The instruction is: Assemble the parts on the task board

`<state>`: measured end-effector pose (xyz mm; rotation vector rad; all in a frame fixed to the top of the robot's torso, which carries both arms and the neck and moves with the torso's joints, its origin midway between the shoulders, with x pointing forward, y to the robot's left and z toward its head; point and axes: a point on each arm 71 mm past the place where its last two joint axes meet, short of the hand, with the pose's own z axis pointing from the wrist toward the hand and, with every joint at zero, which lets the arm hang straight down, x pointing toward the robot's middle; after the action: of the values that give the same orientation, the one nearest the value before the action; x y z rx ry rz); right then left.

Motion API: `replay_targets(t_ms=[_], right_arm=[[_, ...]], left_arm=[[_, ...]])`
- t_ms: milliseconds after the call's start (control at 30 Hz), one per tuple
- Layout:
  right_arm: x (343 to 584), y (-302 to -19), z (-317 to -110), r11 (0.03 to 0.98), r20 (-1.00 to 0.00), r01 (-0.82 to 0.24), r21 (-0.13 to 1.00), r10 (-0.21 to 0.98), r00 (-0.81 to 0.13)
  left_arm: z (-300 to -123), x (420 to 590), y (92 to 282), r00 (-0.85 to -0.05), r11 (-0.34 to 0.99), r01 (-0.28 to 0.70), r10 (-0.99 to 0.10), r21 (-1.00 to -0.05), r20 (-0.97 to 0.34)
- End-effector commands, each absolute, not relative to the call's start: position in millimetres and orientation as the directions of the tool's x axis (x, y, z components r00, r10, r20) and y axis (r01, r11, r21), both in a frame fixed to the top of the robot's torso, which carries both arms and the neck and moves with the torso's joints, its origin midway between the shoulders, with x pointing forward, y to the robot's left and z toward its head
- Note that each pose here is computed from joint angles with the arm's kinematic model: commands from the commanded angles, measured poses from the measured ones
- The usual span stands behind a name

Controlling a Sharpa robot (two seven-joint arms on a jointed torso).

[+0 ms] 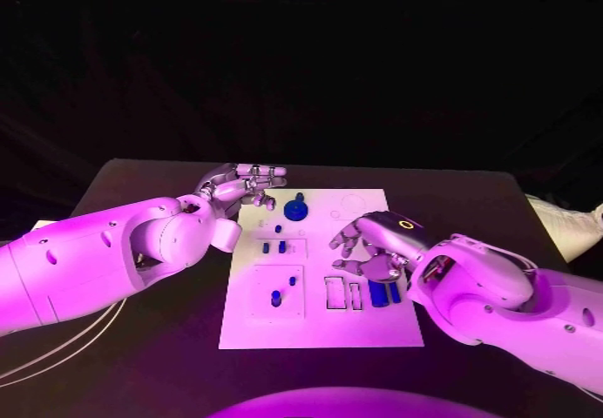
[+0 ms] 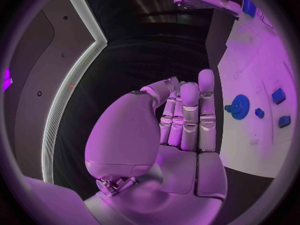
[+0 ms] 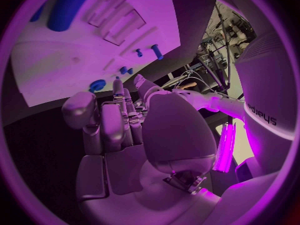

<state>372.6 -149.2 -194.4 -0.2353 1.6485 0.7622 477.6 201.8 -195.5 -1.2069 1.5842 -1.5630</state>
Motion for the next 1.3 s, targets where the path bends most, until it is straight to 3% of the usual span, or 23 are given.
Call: replay_targets(t_ms=[33,233,400,767,1300], right_arm=[[374.4,-179.0,-196.1,0.805,-0.876,-0.363,0.468,0.371,-0.307],[369.0,-219.6,-204.3,0.889,-0.895,-0.233,0.395,0.316,-0.315],[363.4,-232.5,-215.0,0.932,-0.909,-0.172,0.318,0.249,-0.335],[358.4,-223.2,-239.1,0.947,-0.892,-0.144,0.288,0.211,-0.401],[358.8,-207.1,-256.0,0.947,-0.881,-0.167,0.273,0.177,-0.439]], left_arm=[[-194.5,475.8,200.5,-0.42,-0.11,-0.186,-0.889,-0.976,0.18],[-194.8,475.6,202.7,-0.415,-0.112,-0.188,-0.891,-0.976,0.182],[-195.2,475.7,202.4,-0.417,-0.112,-0.188,-0.891,-0.976,0.183],[-195.7,475.8,203.3,-0.415,-0.112,-0.189,-0.891,-0.976,0.182],[-195.9,475.9,204.0,-0.415,-0.111,-0.19,-0.891,-0.976,0.182]])
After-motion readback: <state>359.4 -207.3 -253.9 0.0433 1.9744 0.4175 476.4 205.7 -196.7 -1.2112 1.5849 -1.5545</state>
